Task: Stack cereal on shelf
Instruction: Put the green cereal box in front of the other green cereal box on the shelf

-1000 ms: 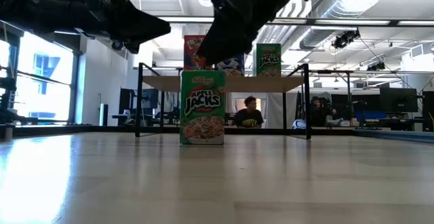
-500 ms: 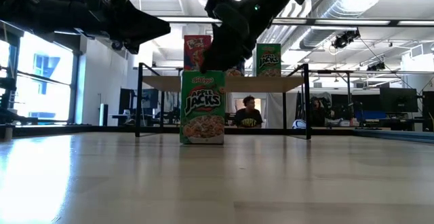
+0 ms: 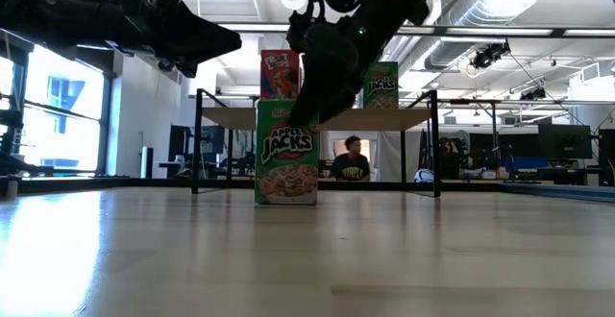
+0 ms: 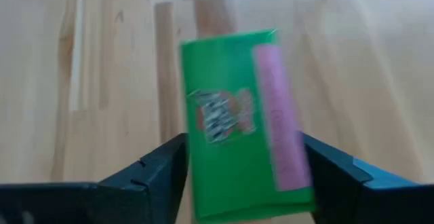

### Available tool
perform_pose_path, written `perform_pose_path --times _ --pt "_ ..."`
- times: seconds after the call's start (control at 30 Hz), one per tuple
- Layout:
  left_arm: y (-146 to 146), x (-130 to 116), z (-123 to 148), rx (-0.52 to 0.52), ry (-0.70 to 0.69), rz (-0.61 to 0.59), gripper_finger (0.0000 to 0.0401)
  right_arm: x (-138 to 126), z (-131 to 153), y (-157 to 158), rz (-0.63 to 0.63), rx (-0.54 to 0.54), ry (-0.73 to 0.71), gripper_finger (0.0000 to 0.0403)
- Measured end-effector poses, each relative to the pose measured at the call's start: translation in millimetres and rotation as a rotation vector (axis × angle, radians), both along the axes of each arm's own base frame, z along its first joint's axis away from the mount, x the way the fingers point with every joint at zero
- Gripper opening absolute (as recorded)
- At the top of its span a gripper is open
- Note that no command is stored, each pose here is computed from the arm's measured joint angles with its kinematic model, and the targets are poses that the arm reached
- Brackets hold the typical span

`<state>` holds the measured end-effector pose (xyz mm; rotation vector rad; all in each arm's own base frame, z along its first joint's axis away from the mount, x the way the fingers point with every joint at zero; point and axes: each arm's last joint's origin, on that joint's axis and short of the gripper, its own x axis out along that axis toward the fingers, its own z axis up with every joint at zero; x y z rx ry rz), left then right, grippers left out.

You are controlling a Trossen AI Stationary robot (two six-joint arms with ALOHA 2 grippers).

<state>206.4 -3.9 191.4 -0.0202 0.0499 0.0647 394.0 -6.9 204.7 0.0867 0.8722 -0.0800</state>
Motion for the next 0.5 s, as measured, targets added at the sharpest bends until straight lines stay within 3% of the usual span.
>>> perform_pose_path --times 0.27,0.5 --pt "0 0 0 -0.01 -0.001 -0.008 0.0053 -2 6 2 0.04 0.035 -0.016 0.0172" --pt "0 0 0 -0.01 -0.001 -0.008 0.0053 -4 15 2 0.057 0.047 -0.04 0.0153"
